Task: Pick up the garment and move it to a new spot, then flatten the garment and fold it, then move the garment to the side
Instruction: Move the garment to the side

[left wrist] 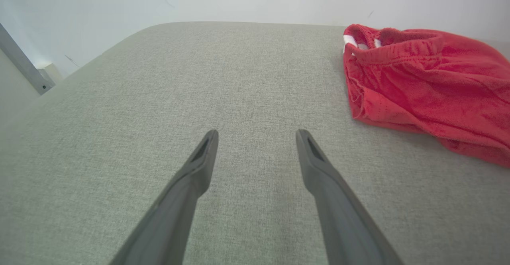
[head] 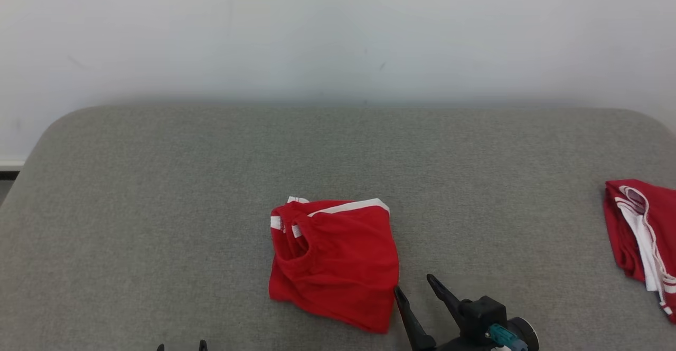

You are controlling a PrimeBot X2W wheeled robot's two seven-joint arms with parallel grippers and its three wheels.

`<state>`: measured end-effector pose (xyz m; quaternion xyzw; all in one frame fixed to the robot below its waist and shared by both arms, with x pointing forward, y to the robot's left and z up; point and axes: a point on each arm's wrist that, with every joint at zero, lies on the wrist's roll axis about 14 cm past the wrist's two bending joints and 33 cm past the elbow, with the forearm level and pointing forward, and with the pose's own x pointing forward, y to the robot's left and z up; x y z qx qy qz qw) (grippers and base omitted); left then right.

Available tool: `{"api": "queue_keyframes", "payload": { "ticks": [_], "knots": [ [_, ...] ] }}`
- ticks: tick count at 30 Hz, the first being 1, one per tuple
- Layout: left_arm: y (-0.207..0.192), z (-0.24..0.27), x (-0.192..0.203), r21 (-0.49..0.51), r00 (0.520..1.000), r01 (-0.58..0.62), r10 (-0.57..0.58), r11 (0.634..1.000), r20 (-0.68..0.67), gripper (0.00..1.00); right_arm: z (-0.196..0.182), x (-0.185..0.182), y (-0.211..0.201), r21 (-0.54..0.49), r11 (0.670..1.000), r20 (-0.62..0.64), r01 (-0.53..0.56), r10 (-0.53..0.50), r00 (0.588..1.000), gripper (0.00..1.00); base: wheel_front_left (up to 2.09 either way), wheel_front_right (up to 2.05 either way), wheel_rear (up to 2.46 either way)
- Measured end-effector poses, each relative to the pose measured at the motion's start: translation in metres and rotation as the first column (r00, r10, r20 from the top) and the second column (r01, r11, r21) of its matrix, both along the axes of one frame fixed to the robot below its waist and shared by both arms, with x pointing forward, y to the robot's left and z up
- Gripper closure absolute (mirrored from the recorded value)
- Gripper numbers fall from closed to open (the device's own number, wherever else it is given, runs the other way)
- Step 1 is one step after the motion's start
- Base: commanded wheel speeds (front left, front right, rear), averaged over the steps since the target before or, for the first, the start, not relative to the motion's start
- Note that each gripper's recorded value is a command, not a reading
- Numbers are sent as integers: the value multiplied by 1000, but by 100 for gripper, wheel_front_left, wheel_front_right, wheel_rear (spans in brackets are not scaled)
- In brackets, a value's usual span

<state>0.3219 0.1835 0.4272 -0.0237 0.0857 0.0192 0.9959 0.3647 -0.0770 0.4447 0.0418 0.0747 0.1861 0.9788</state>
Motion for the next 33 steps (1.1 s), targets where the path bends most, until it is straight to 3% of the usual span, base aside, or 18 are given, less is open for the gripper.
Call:
{"api": "queue_keyframes", "payload": {
  "ticks": [18,19,20,33],
  "knots": [
    [24,-14,-9,8,994,-98,98,995,-54,0,-58,15,51,68,990,-250,-123,137,958,0,0,0,0],
    [25,-14,-8,9,993,-101,101,995,-53,0,-58,15,53,74,989,-254,-125,140,957,34,0,0,0],
    [25,-13,-7,10,994,-100,101,995,-51,0,-58,16,54,80,989,-256,-123,140,957,100,0,0,0],
    [0,-7,12,-3,1000,-11,11,1000,-24,0,-48,27,-3,41,999,-222,29,-19,975,100,0,0,0]
  ]
}}
